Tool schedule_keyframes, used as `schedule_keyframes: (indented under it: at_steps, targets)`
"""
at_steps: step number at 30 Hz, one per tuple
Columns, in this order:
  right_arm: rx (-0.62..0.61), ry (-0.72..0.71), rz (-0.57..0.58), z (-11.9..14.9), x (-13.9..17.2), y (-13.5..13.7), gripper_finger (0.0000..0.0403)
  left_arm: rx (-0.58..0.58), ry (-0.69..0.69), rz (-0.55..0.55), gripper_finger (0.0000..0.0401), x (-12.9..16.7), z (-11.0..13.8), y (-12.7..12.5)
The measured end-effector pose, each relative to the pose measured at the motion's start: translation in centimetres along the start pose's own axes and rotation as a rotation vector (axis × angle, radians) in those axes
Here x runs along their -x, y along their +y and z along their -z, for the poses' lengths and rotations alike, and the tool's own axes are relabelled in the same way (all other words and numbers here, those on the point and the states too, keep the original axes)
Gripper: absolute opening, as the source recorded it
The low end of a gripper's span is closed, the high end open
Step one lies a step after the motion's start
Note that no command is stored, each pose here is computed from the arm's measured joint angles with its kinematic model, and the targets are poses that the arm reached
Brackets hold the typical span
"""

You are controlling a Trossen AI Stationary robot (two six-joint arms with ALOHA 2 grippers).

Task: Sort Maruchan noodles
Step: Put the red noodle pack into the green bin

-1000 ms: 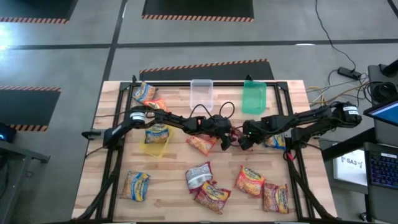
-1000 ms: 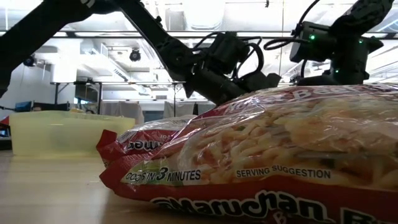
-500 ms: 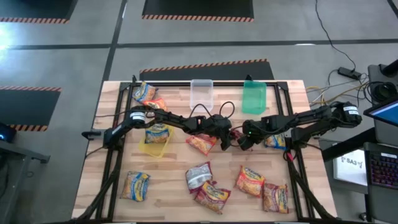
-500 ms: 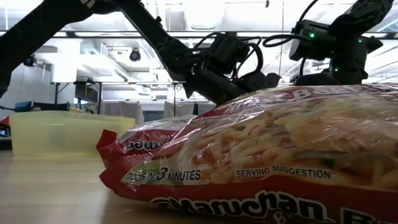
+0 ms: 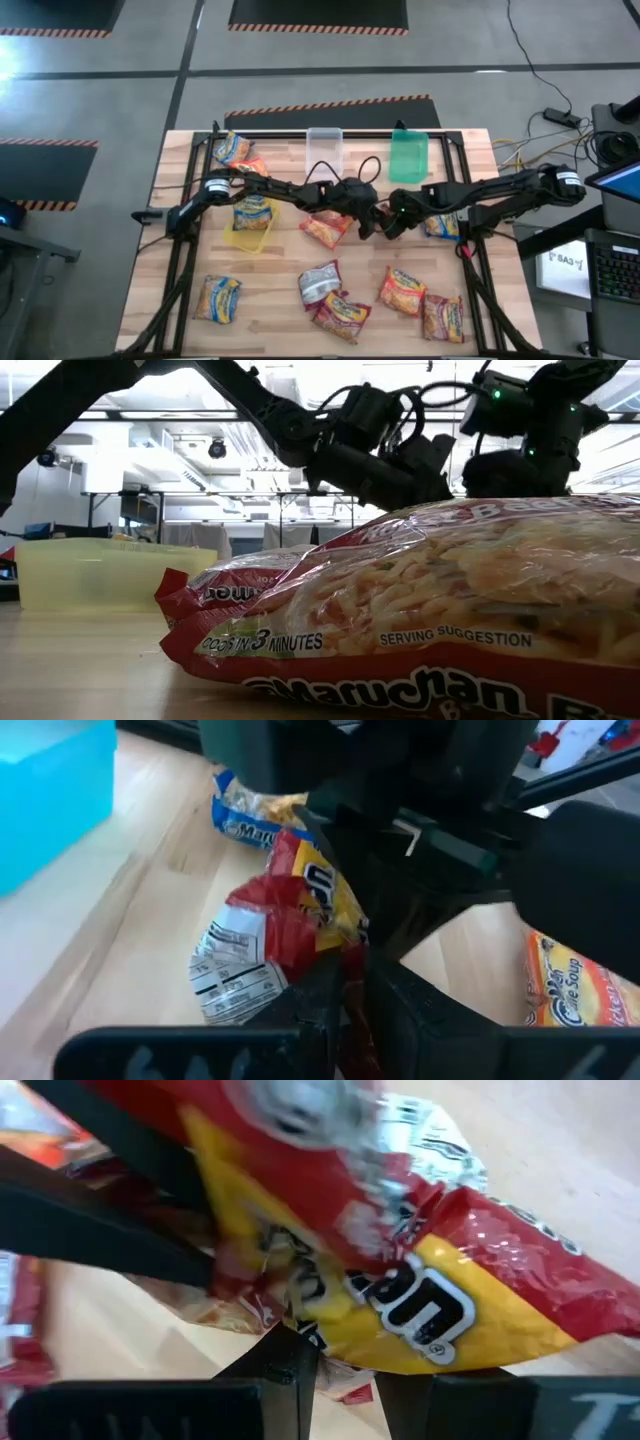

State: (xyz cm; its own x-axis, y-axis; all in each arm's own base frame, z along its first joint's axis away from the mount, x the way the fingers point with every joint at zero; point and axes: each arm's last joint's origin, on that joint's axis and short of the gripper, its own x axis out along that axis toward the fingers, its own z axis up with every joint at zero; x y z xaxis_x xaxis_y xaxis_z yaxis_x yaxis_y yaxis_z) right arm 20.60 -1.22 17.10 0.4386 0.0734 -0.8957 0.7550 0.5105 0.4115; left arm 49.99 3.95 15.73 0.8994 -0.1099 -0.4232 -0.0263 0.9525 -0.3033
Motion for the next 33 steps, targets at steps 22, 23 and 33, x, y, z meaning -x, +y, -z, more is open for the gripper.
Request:
schedule_keyframes:
  at_steps: [22,23,33]
  targets:
    - [0.052,-0.243,0.115,-1.3,5.1,0.9,0.0075,-0.065,-0.043,-0.082,0.0064,1.6,-6.3,3.5]
    - [0.059,-0.254,0.128,-1.5,5.3,1.0,0.0075,-0.079,-0.041,-0.088,0.0073,1.8,-6.7,3.7]
    - [0.092,-0.396,0.325,-4.0,7.0,0.0,0.0075,-0.349,-0.085,-0.195,0.0152,3.6,-11.4,4.0]
